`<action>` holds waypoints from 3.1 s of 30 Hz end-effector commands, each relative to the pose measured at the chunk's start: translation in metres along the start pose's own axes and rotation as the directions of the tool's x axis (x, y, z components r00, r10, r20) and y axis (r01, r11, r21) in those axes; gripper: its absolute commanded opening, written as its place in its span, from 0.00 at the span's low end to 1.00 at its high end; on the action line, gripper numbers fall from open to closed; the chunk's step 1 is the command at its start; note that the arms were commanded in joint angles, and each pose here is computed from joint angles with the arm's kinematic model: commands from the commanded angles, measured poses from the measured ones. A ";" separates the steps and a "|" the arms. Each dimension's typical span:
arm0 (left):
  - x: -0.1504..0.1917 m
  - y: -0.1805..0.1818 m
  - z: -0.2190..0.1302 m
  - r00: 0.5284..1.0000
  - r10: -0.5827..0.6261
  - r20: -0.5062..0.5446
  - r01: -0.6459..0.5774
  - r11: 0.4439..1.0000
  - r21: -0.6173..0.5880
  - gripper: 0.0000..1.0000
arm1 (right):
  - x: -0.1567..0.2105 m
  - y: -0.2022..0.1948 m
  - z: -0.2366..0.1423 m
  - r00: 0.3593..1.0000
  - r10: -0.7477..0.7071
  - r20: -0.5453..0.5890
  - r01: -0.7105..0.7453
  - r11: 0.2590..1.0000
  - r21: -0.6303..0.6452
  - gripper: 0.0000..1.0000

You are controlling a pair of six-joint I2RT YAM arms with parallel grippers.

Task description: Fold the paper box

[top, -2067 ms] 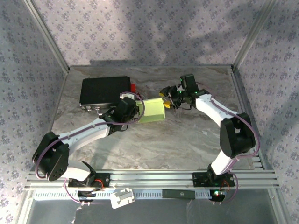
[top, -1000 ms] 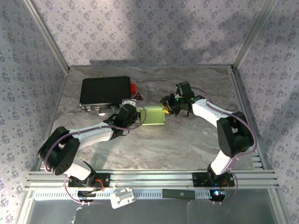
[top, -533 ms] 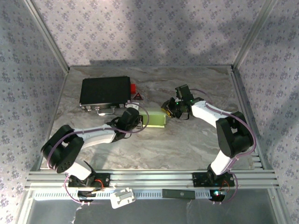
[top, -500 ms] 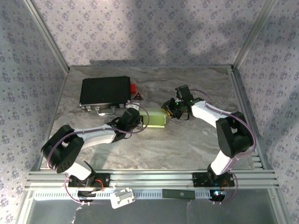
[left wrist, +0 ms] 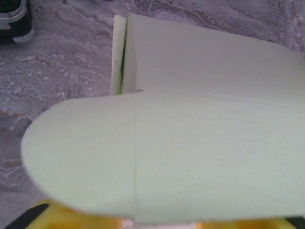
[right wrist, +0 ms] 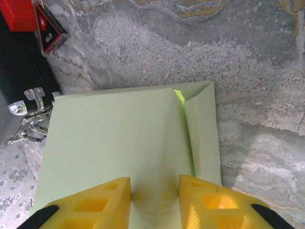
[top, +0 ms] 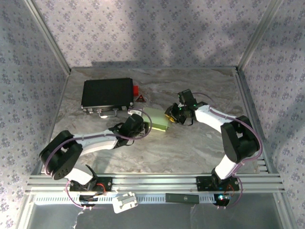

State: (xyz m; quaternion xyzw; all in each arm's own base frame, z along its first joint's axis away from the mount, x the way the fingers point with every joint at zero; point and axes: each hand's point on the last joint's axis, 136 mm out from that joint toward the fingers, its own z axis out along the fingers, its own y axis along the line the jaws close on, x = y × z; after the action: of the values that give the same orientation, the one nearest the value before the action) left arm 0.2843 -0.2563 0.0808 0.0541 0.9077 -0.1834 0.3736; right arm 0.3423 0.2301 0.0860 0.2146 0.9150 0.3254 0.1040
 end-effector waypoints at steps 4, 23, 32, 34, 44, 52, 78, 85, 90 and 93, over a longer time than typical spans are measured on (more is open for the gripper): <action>0.005 -0.010 -0.028 0.997 -0.073 -0.032 0.075 0.995 0.060 0.49 | 0.005 -0.007 -0.005 0.999 -0.041 0.011 0.040 0.998 0.053 0.31; -0.082 0.024 -0.070 0.964 -0.226 -0.143 0.236 0.970 0.060 0.69 | 0.004 -0.016 -0.010 0.994 -0.101 0.029 0.096 0.988 0.119 0.31; -0.072 0.015 -0.003 0.955 -0.141 -0.261 0.166 0.983 0.076 0.61 | 0.001 -0.018 -0.012 0.991 -0.131 0.030 0.125 0.981 0.146 0.30; -0.066 0.018 0.006 0.952 -0.126 -0.278 0.149 0.987 0.063 0.59 | 0.000 -0.019 -0.011 0.990 -0.136 0.027 0.130 0.980 0.152 0.30; -0.036 0.018 0.024 0.940 -0.093 -0.328 0.114 0.992 0.045 0.58 | 0.001 -0.024 -0.009 0.986 -0.164 0.013 0.159 0.971 0.179 0.30; -0.066 0.014 -0.011 0.968 -0.099 -0.231 0.108 0.994 0.027 0.62 | -0.002 -0.020 -0.025 0.974 -0.223 0.029 0.212 0.953 0.217 0.31; -0.020 0.000 0.042 0.932 -0.055 -0.359 0.089 0.993 0.078 0.63 | 0.011 -0.045 -0.007 0.964 -0.265 -0.029 0.261 0.921 0.287 0.45; -0.006 0.001 0.031 0.938 -0.105 -0.331 0.128 0.991 0.048 0.59 | 0.012 -0.061 -0.003 0.959 -0.282 -0.038 0.277 0.897 0.343 0.44; 0.002 -0.003 0.023 0.935 -0.118 -0.336 0.142 0.989 0.046 0.53 | 0.012 -0.058 -0.006 0.946 -0.322 -0.044 0.316 0.879 0.357 0.43; 0.008 -0.005 0.018 0.931 -0.120 -0.345 0.142 0.989 0.040 0.48 | 0.012 -0.052 -0.009 0.931 -0.362 -0.052 0.354 0.857 0.375 0.41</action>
State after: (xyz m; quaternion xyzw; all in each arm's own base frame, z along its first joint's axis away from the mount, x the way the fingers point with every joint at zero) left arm 0.2929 -0.2689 0.0573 0.0454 0.9552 -0.2243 0.1880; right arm 0.3222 0.2021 0.0682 0.0822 0.9728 0.1585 0.1477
